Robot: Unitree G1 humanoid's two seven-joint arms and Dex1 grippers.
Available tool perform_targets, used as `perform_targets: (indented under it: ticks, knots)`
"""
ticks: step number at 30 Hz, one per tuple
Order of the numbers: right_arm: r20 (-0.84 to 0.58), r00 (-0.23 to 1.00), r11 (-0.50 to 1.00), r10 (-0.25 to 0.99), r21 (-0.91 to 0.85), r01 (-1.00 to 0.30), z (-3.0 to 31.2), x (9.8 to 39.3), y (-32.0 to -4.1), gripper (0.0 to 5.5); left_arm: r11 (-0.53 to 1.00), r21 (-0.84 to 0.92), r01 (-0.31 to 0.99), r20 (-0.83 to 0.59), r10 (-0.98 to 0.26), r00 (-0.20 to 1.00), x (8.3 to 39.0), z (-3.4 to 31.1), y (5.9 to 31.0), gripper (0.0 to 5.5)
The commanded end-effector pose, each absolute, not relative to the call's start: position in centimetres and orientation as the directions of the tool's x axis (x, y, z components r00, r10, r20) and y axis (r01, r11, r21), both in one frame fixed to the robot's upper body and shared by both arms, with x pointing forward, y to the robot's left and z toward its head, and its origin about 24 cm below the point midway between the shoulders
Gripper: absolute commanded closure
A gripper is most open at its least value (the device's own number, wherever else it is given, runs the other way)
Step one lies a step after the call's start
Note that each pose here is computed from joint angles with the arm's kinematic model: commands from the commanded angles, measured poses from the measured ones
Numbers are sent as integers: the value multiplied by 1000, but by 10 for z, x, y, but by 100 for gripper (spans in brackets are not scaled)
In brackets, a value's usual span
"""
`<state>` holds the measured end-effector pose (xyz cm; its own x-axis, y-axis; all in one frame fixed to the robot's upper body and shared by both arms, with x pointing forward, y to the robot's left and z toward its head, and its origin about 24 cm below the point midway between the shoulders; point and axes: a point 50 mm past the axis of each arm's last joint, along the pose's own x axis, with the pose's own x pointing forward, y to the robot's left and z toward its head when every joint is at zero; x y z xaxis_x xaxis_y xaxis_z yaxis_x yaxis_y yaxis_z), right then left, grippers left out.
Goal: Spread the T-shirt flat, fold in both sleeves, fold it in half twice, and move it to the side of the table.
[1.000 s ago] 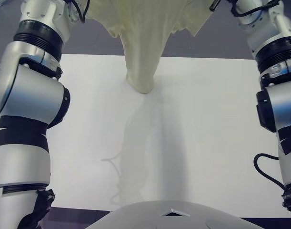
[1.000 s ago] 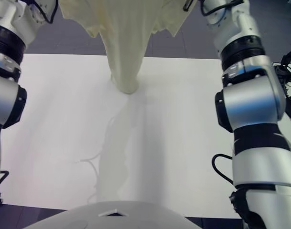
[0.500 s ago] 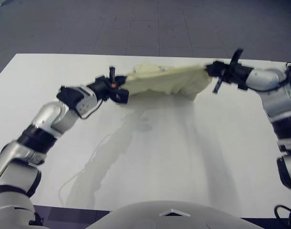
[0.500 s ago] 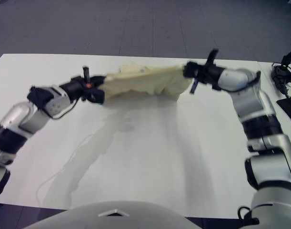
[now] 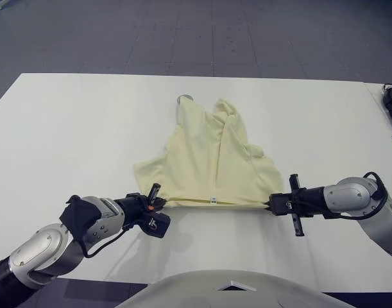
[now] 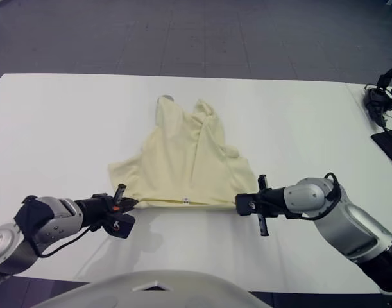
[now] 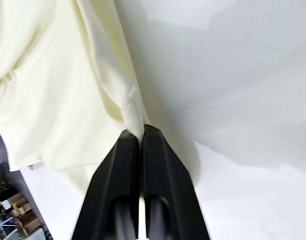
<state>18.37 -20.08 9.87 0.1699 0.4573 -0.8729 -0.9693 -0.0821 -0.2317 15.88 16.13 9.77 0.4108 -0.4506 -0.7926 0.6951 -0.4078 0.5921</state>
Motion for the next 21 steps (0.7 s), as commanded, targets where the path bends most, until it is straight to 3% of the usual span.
perform_targets:
  ticks: [1, 7, 8, 16, 21]
  knots:
    - [-889, 166, -83, 427, -221, -972, 102, 180, -207, 550, -383, 556, 738, -810, -448, 377, 151, 95, 160, 548]
    - [-882, 130, -84, 453, -188, -979, 101, 174, -202, 550, -338, 523, 782, -811, -479, 335, 143, 94, 154, 548]
    - [-881, 129, -80, 456, -185, -980, 101, 174, -202, 522, -327, 520, 789, -810, -483, 334, 143, 94, 154, 550]
    - [-875, 213, -3, 435, -238, -971, 128, 196, -216, 402, -137, 436, 890, -730, -633, 260, 138, 121, 145, 409]
    - [-796, 441, 145, 414, -421, -895, 152, 235, -233, 314, -15, 345, 939, -655, -720, 229, 143, 159, 157, 317]
